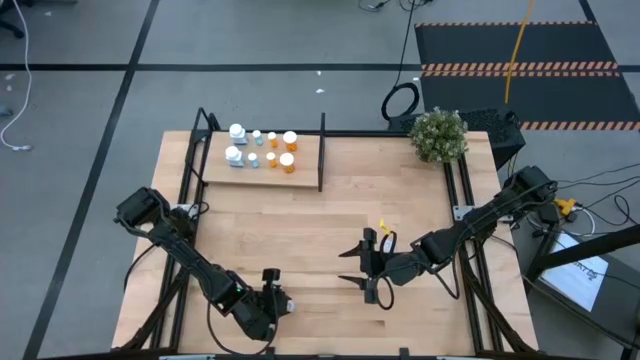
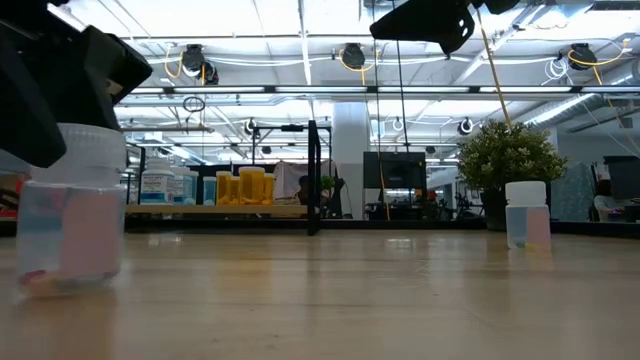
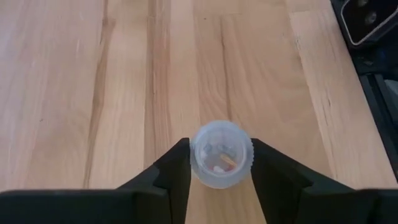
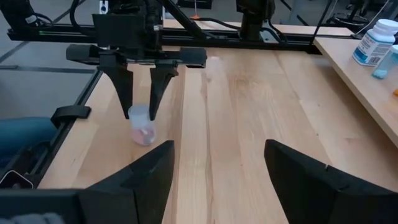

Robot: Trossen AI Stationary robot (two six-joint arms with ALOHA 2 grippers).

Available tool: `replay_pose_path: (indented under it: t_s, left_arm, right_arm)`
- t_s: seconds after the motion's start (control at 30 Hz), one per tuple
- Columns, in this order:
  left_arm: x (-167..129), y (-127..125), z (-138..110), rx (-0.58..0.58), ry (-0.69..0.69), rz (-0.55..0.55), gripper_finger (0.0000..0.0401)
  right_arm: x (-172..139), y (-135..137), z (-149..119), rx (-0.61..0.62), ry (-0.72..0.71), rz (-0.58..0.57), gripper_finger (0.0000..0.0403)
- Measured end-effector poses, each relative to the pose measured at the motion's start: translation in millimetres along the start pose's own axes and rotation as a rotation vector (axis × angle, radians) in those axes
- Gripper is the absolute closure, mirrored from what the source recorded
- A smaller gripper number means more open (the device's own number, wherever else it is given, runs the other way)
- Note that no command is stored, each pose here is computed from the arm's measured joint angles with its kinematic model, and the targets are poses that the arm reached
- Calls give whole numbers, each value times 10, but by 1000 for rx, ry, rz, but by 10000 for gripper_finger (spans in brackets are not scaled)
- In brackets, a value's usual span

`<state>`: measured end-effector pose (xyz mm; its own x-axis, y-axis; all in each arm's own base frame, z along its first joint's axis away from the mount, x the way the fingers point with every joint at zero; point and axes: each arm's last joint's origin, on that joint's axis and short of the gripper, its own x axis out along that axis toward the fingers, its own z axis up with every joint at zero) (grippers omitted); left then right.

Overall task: Pick and place medicine bottles onto shelf by color
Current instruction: Put the bottom transparent pill bottle on the shelf

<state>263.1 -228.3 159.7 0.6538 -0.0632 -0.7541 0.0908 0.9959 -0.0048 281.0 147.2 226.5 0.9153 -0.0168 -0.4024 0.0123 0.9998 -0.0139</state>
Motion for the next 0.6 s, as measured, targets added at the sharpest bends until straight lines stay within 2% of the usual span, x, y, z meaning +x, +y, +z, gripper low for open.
replay_pose_path:
  t_s: [0.13,0.23,0.4,0.6]
  left_arm:
    - [16,37,22,1,-1,8,229]
    - [3,94,70,2,-10,13,225]
    - [-62,254,204,16,-35,23,257]
    - [-95,396,308,10,-18,-44,296]
  right_arm:
    - [1,0,-4,-6,3,-1,161]
    - [1,-3,-16,-13,14,-3,161]
    - [10,-28,-27,-48,30,-14,161]
    - [28,-70,-38,-70,49,-29,161]
